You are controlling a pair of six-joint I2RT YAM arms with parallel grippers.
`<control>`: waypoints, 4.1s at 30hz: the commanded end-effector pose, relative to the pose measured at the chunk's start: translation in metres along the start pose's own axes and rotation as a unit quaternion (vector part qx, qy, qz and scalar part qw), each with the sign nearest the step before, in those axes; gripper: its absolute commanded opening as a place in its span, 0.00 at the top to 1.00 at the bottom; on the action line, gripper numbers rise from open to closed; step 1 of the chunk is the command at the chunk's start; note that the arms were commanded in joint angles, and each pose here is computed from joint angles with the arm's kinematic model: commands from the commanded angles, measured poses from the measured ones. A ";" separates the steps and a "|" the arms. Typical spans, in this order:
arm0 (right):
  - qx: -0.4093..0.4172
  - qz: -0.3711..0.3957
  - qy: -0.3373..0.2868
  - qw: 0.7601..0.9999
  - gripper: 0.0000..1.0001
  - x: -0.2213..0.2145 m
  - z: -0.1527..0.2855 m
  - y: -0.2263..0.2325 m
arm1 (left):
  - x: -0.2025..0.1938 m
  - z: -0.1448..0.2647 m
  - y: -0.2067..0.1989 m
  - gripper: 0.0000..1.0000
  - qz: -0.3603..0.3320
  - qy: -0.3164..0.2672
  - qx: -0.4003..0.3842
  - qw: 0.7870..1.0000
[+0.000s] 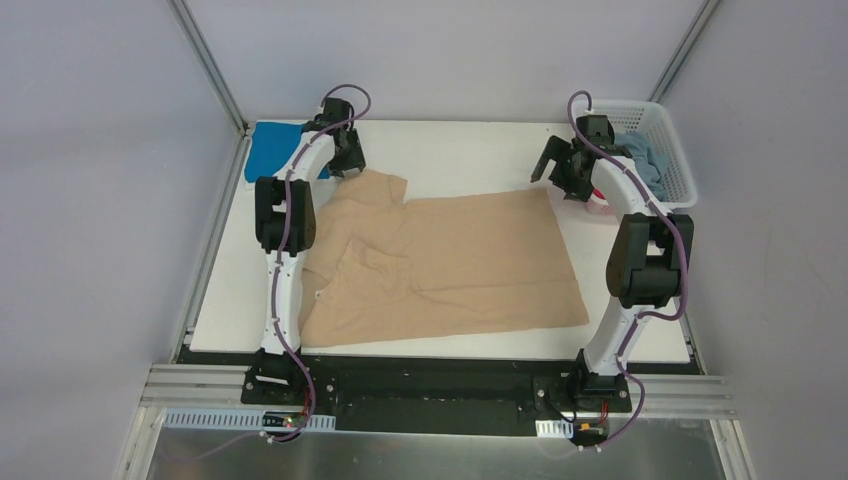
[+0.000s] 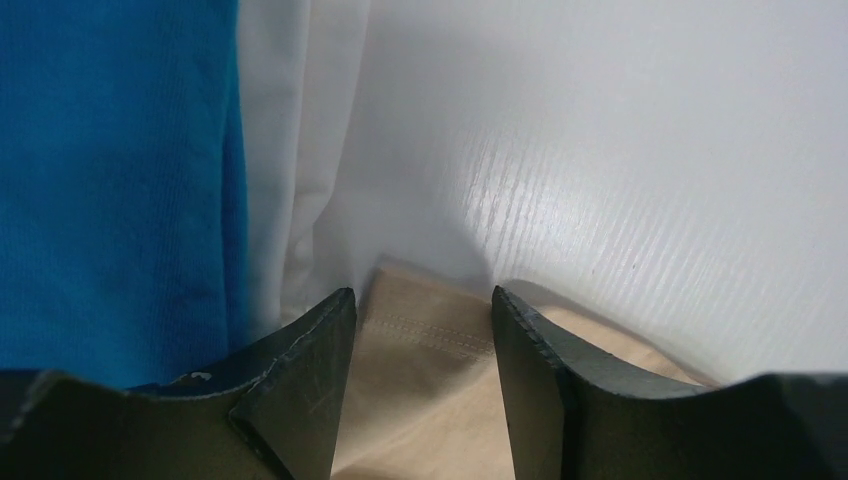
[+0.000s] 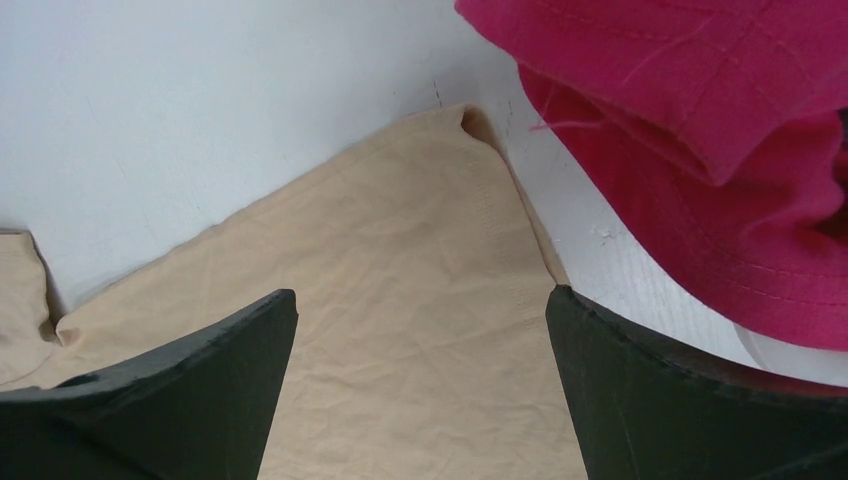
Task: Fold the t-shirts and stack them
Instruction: Grab the side of the flattened tshirt furthest away from the robot with both arms, then fold the other side of the tshirt into a rectangle
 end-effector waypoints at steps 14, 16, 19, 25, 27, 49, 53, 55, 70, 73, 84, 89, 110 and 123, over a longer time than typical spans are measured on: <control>-0.045 -0.008 -0.019 0.999 0.01 0.009 -0.003 -0.013 | -0.018 0.019 -0.001 1.00 -0.030 0.034 -0.005 0.999; -0.053 -0.015 -0.026 0.998 0.01 0.014 -0.005 -0.013 | -0.008 0.030 -0.004 1.00 -0.027 0.009 0.000 1.000; -0.059 -0.017 -0.032 0.998 0.01 0.020 -0.011 -0.013 | 0.006 0.050 -0.008 1.00 -0.021 -0.033 0.014 0.999; -0.055 -0.006 -0.039 0.998 0.01 0.027 -0.022 -0.009 | 0.016 0.072 -0.010 1.00 -0.011 -0.087 0.027 0.996; -0.053 0.003 -0.040 0.998 0.01 0.028 -0.026 -0.006 | 0.016 0.076 -0.010 1.00 -0.010 -0.092 0.026 0.995; -0.107 0.016 0.014 0.994 0.17 0.034 -0.110 -0.003 | -0.006 0.086 -0.011 1.00 -0.026 -0.088 -0.005 0.996; -0.130 0.021 0.024 0.991 0.24 0.027 -0.114 -0.011 | -0.006 0.086 -0.013 1.00 -0.026 -0.088 -0.011 0.996; -0.128 0.025 0.029 0.991 0.28 0.024 -0.114 -0.011 | -0.006 0.085 -0.012 1.00 -0.025 -0.089 -0.011 0.996; -0.143 0.057 0.030 0.988 0.46 0.013 -0.100 -0.004 | -0.007 0.090 -0.013 1.00 -0.020 -0.091 -0.018 0.995; -0.151 0.063 0.030 0.986 0.49 0.010 -0.101 -0.004 | -0.008 0.090 -0.013 1.00 -0.019 -0.090 -0.019 0.996; -0.171 0.070 0.012 0.983 0.82 0.010 -0.095 0.004 | -0.009 0.095 -0.012 1.00 -0.012 -0.091 -0.021 0.996; -0.184 0.068 -0.003 0.981 1.00 0.012 -0.088 0.005 | -0.012 0.098 -0.010 1.00 -0.008 -0.089 -0.022 0.996; -0.132 0.073 -0.032 0.988 1.00 -0.020 -0.005 0.016 | -0.089 0.175 0.027 1.00 0.005 -0.085 -0.034 0.996; -0.166 0.058 -0.047 0.983 1.00 -0.059 0.045 -0.008 | -0.154 0.241 0.066 1.00 0.038 -0.113 -0.049 0.992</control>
Point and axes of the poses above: each gripper's point midway between its finger pads, its own z axis back along the fingers, its own y axis along the line the jaws close on, x = y × z, the point moved 4 cm from there along z, back along the fingers, and after that the axes turned 10 degrees about z, right-handed, at the moved point
